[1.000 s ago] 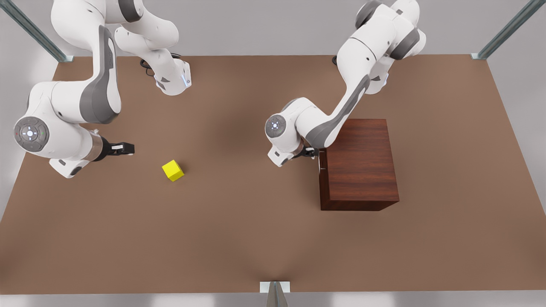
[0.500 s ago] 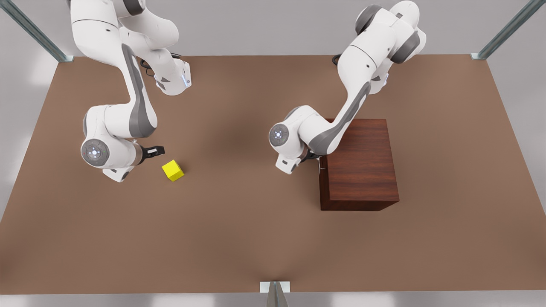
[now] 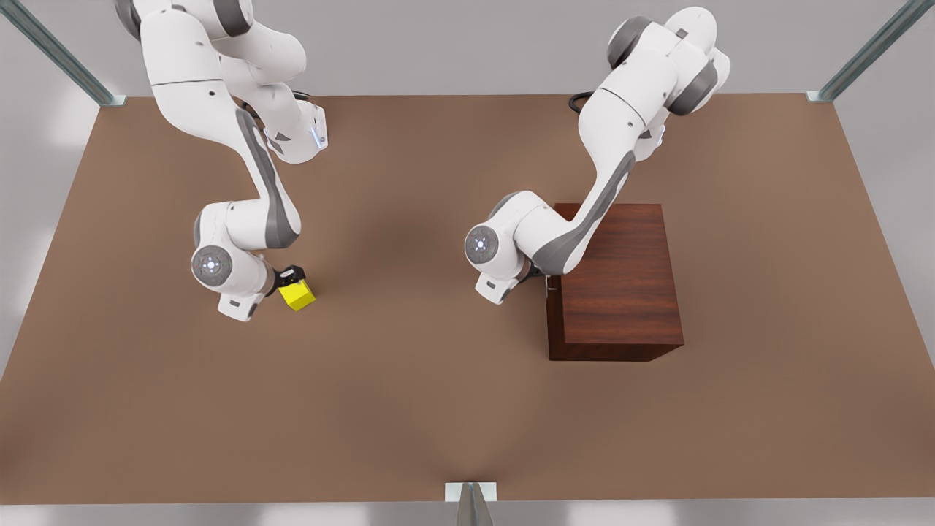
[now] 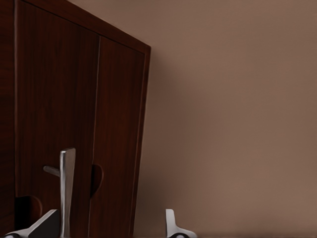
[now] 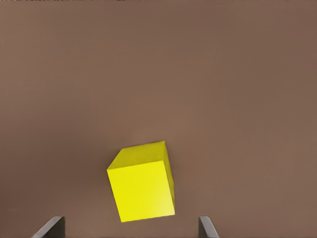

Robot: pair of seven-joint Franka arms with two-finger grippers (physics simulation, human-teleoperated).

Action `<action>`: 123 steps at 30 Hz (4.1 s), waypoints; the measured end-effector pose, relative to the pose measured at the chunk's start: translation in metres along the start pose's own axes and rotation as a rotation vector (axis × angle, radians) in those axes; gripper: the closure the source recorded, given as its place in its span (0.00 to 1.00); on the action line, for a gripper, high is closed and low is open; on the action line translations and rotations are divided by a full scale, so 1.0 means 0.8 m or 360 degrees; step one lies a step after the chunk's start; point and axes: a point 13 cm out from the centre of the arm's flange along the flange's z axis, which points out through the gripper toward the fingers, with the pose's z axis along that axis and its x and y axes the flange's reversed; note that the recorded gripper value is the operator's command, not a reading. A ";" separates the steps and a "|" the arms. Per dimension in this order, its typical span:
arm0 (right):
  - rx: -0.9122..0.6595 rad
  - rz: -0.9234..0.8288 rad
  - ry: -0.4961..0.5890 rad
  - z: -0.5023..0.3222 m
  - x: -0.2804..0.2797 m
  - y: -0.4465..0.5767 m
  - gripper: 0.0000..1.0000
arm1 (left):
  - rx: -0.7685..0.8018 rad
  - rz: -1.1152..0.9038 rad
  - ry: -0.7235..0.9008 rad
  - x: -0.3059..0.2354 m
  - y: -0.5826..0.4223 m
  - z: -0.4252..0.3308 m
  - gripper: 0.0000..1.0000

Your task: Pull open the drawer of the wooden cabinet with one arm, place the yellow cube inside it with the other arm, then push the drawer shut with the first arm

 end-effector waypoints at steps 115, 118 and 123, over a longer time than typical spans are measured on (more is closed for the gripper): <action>0.0252 -0.0607 -0.0296 -0.347 -0.165 0.088 0.00 | 0.0558 0.0102 0.0379 0.023 0.162 -0.219 0.79; 0.0168 -0.0274 -0.0151 -0.391 -0.057 0.002 0.00 | 0.0636 -0.0150 0.0245 0.048 0.020 -0.224 0.79; 0.0037 0.0073 0.0072 -0.370 0.047 -0.061 0.00 | 0.0779 -0.0816 0.0062 0.031 -0.117 -0.197 0.79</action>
